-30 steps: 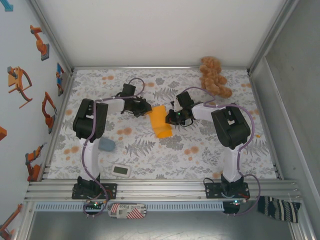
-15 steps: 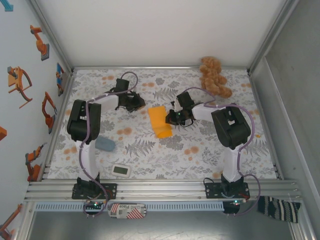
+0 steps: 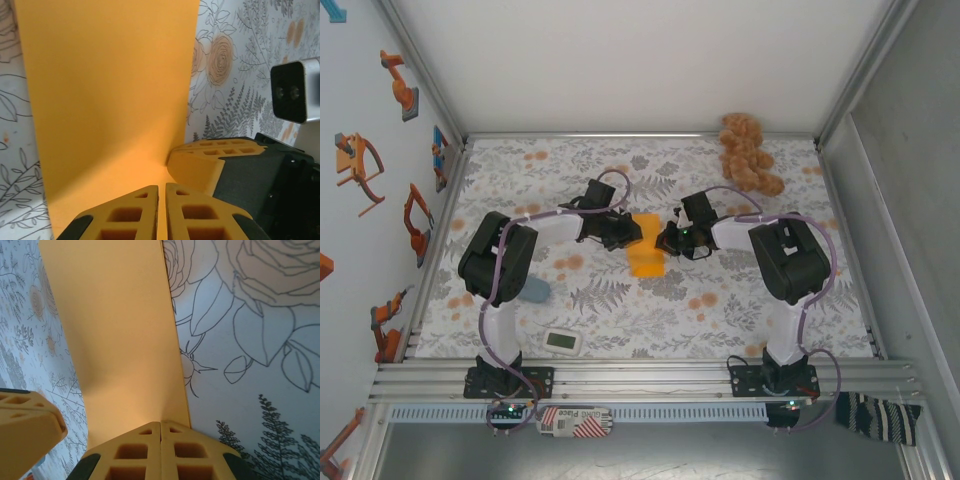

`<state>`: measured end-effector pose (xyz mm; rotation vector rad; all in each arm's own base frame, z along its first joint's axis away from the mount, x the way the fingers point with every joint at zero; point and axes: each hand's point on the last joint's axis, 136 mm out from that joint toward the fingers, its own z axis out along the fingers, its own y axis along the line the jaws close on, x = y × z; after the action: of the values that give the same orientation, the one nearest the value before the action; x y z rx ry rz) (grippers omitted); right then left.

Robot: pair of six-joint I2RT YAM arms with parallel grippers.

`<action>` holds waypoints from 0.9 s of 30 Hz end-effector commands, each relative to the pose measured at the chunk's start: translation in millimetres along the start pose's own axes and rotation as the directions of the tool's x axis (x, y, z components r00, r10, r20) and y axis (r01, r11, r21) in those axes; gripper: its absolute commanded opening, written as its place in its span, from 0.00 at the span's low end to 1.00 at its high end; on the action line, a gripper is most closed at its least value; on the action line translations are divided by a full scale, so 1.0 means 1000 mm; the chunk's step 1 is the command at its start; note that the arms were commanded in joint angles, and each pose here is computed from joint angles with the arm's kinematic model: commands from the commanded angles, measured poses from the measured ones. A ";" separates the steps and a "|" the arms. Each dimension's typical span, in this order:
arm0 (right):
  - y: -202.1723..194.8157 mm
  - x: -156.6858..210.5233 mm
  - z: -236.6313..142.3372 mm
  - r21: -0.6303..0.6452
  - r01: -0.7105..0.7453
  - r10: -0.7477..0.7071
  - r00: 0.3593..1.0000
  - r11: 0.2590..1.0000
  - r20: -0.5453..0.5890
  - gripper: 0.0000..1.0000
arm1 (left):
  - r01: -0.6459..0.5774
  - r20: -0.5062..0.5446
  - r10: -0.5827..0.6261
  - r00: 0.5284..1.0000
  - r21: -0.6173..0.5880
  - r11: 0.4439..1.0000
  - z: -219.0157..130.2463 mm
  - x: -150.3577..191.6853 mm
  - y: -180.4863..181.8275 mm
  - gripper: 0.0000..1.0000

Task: Fold a paper plane with a square sheet of paper (pick it up from the middle)
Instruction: First fold the square sheet of paper in half at the center of the table.

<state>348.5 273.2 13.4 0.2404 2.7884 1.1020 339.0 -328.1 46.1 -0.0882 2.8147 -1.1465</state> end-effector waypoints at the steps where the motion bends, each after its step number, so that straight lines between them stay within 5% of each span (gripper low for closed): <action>1: -0.086 0.046 0.010 0.282 -0.150 0.180 0.980 0.948 -0.086 0.00 | 0.027 -0.041 -0.027 0.999 0.020 0.999 0.000 0.009 -0.008 0.14; 18: -0.100 0.046 0.009 0.317 -0.145 0.178 0.981 0.937 -0.078 0.00 | 0.027 -0.167 -0.051 0.985 -0.146 0.989 0.016 0.060 0.055 0.11; 27: -0.108 0.043 0.006 0.337 -0.147 0.180 0.981 0.930 -0.068 0.00 | 0.045 -0.181 -0.091 0.979 -0.245 0.969 -0.015 0.091 0.094 0.11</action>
<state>349.5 271.1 12.3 0.2457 2.7841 1.1098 283.8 -302.7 10.8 -0.0244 2.9452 -1.0768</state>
